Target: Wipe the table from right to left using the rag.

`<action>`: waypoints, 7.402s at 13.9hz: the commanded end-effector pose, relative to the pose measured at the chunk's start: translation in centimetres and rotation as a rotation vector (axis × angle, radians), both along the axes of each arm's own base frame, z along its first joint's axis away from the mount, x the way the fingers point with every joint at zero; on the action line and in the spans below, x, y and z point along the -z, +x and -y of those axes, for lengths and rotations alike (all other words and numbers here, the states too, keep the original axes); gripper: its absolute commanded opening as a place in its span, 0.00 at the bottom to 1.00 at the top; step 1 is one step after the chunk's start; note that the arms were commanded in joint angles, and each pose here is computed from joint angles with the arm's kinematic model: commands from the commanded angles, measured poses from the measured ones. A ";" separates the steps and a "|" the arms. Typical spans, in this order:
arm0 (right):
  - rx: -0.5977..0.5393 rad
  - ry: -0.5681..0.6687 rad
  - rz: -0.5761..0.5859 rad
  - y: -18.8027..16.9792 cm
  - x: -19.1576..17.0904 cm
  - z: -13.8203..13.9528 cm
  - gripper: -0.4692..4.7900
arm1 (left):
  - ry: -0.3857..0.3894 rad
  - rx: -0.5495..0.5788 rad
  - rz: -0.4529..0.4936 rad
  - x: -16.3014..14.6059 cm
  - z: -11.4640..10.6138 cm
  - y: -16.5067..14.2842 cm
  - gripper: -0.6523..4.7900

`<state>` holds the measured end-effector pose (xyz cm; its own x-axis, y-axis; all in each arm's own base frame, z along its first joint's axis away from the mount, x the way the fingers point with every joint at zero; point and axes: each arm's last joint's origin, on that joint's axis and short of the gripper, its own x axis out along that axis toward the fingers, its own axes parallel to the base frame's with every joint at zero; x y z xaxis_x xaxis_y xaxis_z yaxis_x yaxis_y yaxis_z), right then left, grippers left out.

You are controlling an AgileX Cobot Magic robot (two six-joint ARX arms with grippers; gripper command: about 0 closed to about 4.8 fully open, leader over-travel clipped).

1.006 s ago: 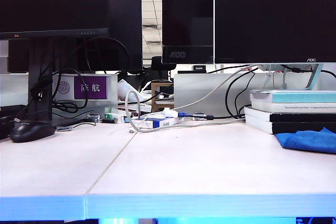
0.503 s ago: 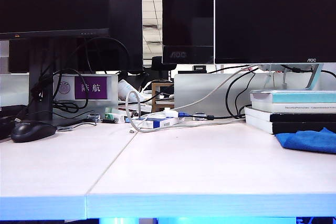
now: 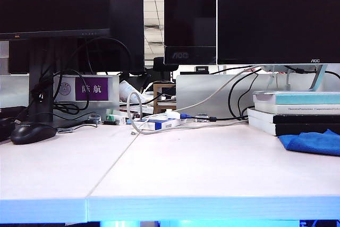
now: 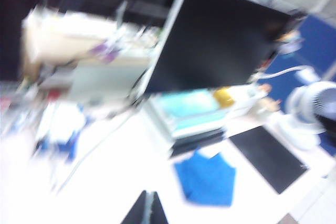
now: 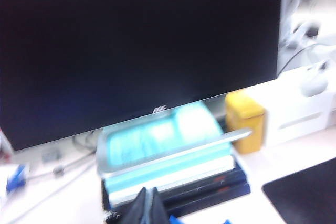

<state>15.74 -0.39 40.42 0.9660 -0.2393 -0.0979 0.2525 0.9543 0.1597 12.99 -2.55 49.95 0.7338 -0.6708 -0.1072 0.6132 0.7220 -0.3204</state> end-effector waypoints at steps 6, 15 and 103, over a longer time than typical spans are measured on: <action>-0.202 -0.046 -0.537 10.4 1.4 -0.8 0.08 | 0.251 0.101 0.021 -1.0 2.5 -0.1 0.11; -0.258 -0.153 -1.078 14.7 9.7 -0.7 0.09 | 0.387 0.229 0.091 0.1 8.0 2.6 0.11; -1.001 -0.049 -1.377 15.6 24.4 -36.3 0.09 | 0.383 0.236 0.084 0.1 8.0 2.5 0.11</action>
<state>31.85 35.46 17.65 -0.0291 0.3702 -0.9285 -0.4852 0.8069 0.3369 15.66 -10.62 49.58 0.5807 -0.7387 -0.3422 0.7845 0.6201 -0.0074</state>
